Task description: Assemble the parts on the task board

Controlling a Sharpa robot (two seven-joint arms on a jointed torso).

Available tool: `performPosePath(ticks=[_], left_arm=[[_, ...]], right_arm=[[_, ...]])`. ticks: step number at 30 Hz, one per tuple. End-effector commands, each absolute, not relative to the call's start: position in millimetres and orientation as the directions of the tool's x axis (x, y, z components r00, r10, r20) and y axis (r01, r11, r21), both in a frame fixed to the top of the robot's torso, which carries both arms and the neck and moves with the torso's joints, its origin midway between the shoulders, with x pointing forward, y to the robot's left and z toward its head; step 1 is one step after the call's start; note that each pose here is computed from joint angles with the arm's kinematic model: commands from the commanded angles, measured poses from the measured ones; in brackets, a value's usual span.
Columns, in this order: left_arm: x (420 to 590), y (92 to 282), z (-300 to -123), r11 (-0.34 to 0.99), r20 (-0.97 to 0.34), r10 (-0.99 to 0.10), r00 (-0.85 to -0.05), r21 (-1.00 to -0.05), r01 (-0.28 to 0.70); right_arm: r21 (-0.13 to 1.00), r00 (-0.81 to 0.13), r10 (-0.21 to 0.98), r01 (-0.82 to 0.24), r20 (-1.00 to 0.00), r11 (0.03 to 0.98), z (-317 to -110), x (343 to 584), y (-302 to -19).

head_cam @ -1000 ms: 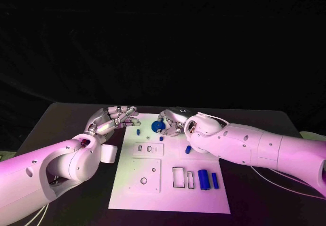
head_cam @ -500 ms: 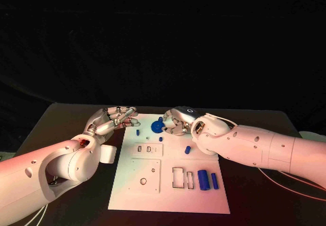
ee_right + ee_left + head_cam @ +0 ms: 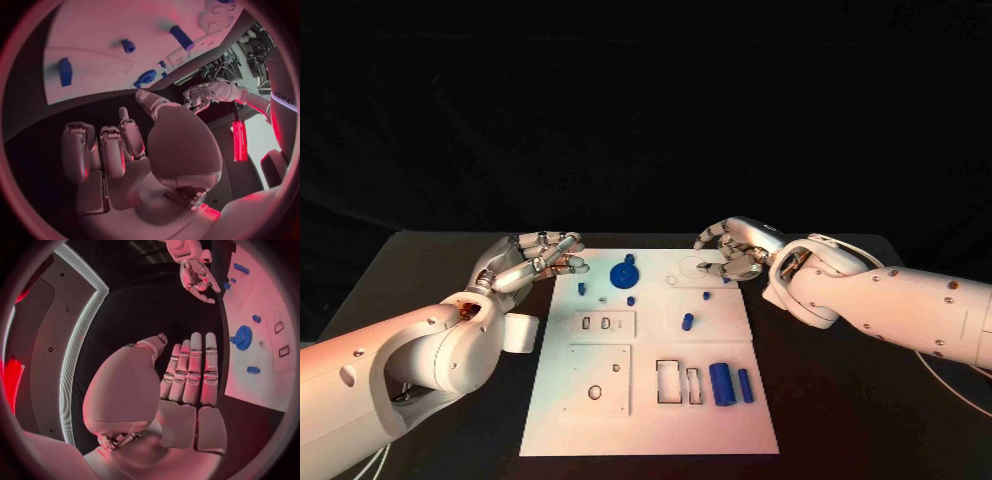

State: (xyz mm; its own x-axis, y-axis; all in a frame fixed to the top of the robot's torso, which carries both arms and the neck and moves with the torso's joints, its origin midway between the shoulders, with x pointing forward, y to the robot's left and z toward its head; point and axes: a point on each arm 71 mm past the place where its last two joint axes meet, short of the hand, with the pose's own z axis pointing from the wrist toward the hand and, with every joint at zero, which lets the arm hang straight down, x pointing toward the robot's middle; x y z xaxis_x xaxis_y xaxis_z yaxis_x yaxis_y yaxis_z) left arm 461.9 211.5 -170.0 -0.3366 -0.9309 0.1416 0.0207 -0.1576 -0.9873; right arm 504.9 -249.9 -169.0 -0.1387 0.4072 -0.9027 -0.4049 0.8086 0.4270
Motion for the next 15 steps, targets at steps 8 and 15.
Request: performPosePath(ticks=[8, 15], left_arm=[[461.6, 207.4, -168.9, -0.177, 0.158, -0.918, -0.363, -0.984, 0.019], [461.7, 206.7, -169.2, -0.178, 0.160, -0.917, -0.366, -0.984, 0.017]], right_arm=[[0.497, -0.236, 0.439, -0.336, -0.867, 0.800, -175.4, 496.9, -300.6], [0.487, -0.215, 0.440, -0.290, -0.872, 0.824, -183.5, 501.7, -317.5]])
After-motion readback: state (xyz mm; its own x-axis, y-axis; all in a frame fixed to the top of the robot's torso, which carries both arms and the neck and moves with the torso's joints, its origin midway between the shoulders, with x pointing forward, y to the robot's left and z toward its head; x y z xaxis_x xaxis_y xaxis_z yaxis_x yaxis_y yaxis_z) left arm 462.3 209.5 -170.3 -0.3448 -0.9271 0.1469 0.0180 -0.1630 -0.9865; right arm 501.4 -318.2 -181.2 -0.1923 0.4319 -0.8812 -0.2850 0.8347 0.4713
